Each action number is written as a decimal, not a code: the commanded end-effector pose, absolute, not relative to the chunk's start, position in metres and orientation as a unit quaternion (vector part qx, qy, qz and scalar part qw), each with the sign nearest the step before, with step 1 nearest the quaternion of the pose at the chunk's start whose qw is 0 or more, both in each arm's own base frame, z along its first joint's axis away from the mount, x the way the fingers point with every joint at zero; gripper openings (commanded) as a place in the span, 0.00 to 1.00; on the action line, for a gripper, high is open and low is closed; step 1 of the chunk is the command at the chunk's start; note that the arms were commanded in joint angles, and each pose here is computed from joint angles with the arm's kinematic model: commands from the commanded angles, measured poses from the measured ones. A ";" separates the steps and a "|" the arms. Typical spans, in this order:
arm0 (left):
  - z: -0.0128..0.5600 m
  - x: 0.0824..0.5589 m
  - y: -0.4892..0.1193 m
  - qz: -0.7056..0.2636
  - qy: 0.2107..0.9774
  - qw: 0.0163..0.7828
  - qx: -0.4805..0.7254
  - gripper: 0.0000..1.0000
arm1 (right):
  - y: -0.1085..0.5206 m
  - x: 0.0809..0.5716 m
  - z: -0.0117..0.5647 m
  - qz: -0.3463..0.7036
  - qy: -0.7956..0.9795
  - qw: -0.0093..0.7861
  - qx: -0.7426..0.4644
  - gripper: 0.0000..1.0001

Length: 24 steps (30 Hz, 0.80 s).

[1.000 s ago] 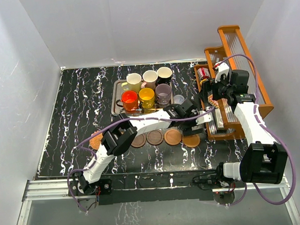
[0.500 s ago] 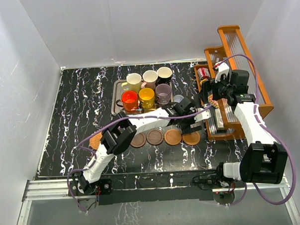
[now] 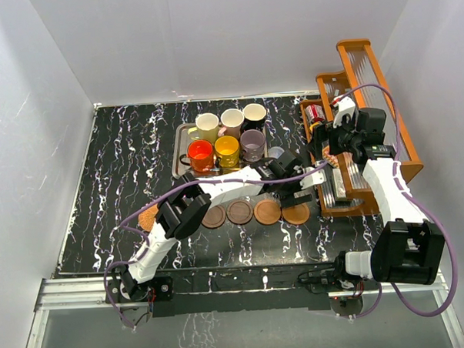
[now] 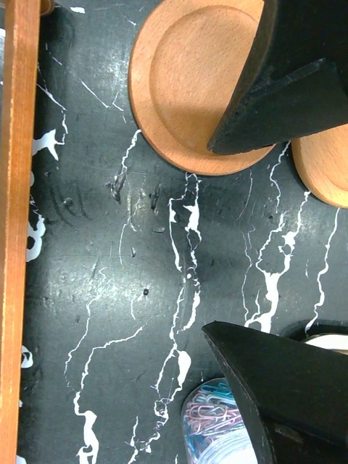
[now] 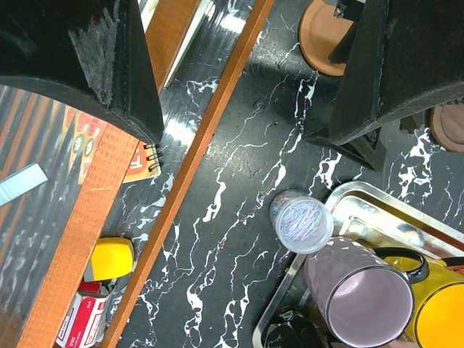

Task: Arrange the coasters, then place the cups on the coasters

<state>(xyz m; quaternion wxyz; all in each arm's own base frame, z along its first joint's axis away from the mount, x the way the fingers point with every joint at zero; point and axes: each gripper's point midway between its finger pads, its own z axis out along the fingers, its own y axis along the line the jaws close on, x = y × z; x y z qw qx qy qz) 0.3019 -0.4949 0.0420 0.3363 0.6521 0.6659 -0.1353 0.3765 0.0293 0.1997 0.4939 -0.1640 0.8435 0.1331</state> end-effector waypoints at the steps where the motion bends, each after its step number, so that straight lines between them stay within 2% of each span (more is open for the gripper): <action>1: 0.053 0.301 -0.493 -0.141 0.668 0.327 0.653 0.99 | 0.029 0.383 0.219 0.129 0.824 0.526 -0.168 0.98; 14: 0.076 0.289 -0.499 -0.168 0.664 0.323 0.654 0.99 | 0.029 0.383 0.220 0.132 0.824 0.525 -0.167 0.98; 24: 0.057 0.291 -0.490 -0.143 0.661 0.318 0.665 0.99 | 0.029 0.382 0.220 0.133 0.824 0.525 -0.167 0.98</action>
